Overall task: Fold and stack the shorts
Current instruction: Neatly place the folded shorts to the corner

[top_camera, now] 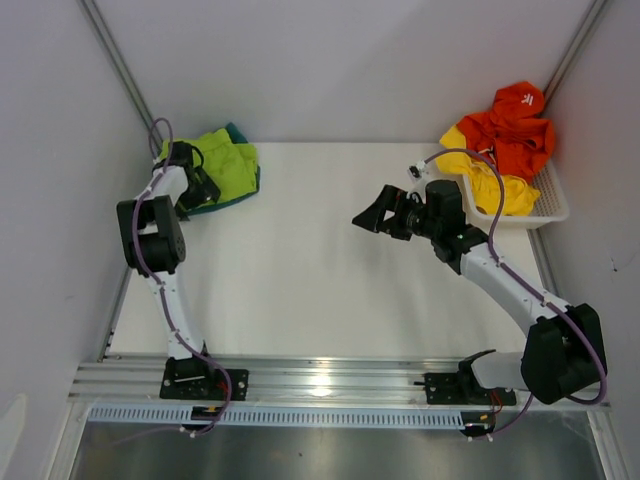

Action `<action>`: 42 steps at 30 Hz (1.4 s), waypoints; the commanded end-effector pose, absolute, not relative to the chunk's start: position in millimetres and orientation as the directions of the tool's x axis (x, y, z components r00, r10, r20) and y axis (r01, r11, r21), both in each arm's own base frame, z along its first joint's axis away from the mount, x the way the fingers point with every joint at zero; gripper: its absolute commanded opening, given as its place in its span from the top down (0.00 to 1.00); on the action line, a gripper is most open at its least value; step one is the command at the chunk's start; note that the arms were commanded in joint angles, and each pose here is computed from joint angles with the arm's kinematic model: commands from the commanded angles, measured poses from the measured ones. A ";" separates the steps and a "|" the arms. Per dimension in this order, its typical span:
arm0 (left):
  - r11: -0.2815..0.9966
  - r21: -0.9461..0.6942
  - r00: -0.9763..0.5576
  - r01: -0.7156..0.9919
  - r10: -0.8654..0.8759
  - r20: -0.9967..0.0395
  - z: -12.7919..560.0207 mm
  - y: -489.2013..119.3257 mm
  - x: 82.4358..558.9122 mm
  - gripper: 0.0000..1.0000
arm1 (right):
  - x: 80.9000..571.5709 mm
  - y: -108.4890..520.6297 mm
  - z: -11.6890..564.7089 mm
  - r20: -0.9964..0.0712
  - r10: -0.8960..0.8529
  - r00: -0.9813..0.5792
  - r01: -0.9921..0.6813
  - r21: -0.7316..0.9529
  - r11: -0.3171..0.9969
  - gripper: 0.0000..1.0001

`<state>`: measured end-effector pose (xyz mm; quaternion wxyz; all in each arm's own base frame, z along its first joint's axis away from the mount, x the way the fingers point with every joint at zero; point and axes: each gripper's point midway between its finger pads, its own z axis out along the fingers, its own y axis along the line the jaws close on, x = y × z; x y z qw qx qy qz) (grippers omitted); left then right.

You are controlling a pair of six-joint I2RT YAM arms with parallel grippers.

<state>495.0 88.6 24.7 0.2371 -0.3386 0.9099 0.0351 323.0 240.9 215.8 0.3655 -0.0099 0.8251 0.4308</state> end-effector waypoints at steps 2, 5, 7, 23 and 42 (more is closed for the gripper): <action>0.727 -0.072 -0.608 -0.683 -0.620 -0.496 46.4 108.0 491.0 0.01 | 331.5 244.0 237.8 -0.647 0.306 -0.698 -0.379 0.696 0.610 0.01; 0.685 -0.056 -0.564 -0.726 -0.640 -0.522 55.5 108.6 444.7 0.01 | 327.5 241.8 236.6 -0.644 0.307 -0.701 -0.374 0.698 0.611 0.01; 0.660 -0.108 -0.476 -0.743 -0.635 -0.609 102.7 112.9 436.3 0.01 | 323.4 240.8 236.3 -0.641 0.304 -0.705 -0.371 0.699 0.612 0.01; 0.905 -0.381 -0.354 -0.189 -0.424 -0.834 233.1 -44.0 317.8 0.01 | 280.1 163.4 238.9 -0.849 0.217 -0.481 -0.366 0.420 0.831 0.01; 0.814 -0.569 -0.182 0.120 -0.545 -0.818 211.3 -72.4 217.2 0.01 | 227.4 100.1 151.3 -0.875 0.366 -0.317 -0.192 0.437 0.879 0.01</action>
